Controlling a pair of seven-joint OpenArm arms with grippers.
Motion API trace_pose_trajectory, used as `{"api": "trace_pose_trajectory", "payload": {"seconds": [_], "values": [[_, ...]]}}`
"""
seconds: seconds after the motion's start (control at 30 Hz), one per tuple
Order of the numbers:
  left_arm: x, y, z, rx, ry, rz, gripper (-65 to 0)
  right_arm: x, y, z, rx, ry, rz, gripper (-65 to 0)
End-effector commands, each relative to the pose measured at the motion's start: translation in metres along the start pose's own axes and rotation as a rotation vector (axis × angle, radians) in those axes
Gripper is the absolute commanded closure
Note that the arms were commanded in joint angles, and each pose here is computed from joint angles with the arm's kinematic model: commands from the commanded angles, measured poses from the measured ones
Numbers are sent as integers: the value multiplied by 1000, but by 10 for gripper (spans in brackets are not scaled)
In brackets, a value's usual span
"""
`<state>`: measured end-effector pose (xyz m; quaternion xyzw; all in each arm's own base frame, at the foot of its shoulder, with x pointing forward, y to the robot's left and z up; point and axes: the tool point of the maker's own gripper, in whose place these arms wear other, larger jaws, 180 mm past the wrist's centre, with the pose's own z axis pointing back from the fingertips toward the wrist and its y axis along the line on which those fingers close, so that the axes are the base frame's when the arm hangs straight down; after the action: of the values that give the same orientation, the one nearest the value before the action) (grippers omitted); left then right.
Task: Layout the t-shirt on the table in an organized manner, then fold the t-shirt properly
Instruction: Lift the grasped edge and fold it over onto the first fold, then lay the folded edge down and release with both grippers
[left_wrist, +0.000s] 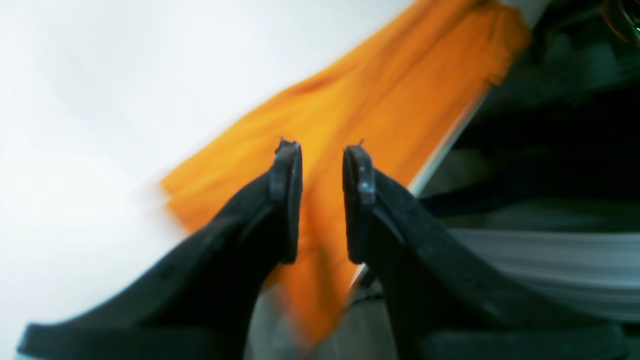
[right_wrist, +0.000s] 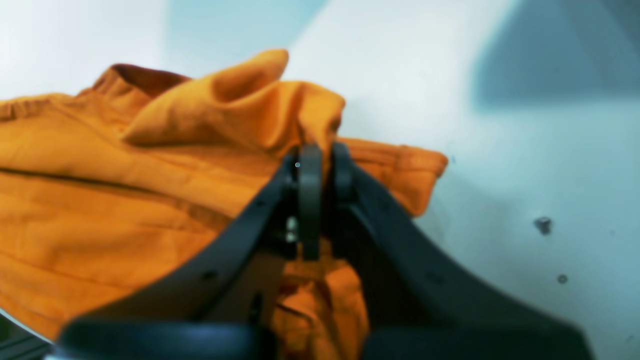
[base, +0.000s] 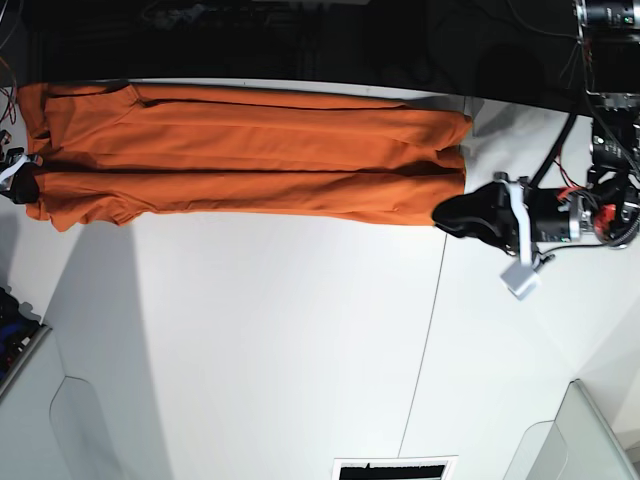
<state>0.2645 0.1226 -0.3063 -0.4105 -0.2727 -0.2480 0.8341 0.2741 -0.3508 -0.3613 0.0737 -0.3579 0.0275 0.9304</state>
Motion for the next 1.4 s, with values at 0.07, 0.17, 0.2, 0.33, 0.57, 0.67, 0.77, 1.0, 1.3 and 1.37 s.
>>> {"api": "trace_pose_trajectory", "payload": {"seconds": [0.07, 0.17, 0.2, 0.33, 0.57, 0.67, 0.77, 1.0, 1.3, 1.37], "values": [[3, -54, -35, -151, -66, -28, -170, 18, -4, 6, -5, -48, 19, 0], [-9, -103, -80, -323, -66, 15, -170, 16, -1, 5, -1, -48, 12, 0], [-10, -120, -93, -376, -65, 27, -170, 15, -1, 4, 0, -48, 11, 0], [-8, -154, -140, -431, -79, 41, -170, 15, 1, 3, 3, -50, 7, 0], [-27, -171, -209, -398, -49, 104, -170, 16, 2, 3, 7, -55, 3, 0], [-46, -167, -231, -352, -23, 98, -170, 16, 2, 3, 7, -55, 3, 0], [-62, -162, -245, -313, 23, 59, -170, 16, 2, 3, 8, -56, 2, 0], [-80, -144, -254, -227, 87, -23, -170, 16, 2, 3, 10, -56, 1, 0], [-92, -108, -265, -163, 177, -15, -170, 15, 11, 11, 22, -43, 32, 0], [-95, -103, -266, -156, 192, -6, -170, 14, 14, 18, 17, -47, 53, 0]]}}
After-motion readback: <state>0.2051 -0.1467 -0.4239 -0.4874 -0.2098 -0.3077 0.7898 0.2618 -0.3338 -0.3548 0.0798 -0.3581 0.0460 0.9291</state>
